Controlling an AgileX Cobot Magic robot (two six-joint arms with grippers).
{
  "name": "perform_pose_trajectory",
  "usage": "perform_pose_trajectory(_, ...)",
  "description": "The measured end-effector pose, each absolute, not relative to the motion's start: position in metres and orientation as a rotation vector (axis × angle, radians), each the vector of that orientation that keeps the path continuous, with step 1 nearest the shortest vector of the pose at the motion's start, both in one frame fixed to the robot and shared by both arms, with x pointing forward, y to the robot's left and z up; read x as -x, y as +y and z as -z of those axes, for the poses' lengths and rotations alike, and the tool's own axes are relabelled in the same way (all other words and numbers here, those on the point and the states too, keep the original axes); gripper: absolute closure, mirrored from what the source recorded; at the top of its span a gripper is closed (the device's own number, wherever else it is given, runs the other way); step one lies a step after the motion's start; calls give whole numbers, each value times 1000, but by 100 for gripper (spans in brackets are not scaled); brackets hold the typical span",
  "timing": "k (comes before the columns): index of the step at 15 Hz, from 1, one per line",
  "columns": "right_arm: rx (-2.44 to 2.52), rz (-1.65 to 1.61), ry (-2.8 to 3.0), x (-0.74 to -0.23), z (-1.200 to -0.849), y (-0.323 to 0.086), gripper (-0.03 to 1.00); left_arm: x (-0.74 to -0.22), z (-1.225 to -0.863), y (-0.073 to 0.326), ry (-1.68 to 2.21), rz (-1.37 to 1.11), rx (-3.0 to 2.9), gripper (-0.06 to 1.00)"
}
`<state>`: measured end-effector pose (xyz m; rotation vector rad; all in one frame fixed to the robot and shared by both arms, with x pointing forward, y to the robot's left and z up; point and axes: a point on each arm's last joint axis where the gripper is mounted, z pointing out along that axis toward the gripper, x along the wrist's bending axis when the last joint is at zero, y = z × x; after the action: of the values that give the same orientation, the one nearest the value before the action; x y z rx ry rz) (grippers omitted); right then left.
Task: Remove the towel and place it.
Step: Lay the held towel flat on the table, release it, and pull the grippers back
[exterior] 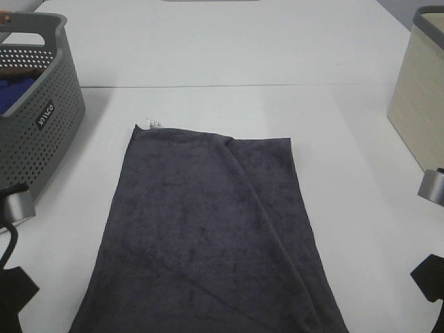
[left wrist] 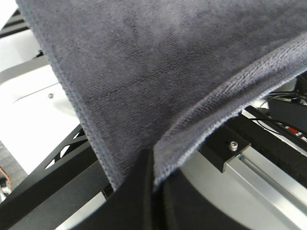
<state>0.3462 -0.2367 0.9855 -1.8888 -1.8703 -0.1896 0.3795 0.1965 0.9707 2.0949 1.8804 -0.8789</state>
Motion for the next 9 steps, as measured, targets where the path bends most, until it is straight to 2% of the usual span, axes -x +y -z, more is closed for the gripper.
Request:
perform_pose_trajectory(3, 1876, 137, -1888, -356, -973, -237, 94, -386, -957, 195, 1931, 926, -2100, 94)
perform_pose_trajectory(9, 1859, 57, -1958, -364, -962, -243, 87, -382, -944, 185, 1874, 823, -2283, 93)
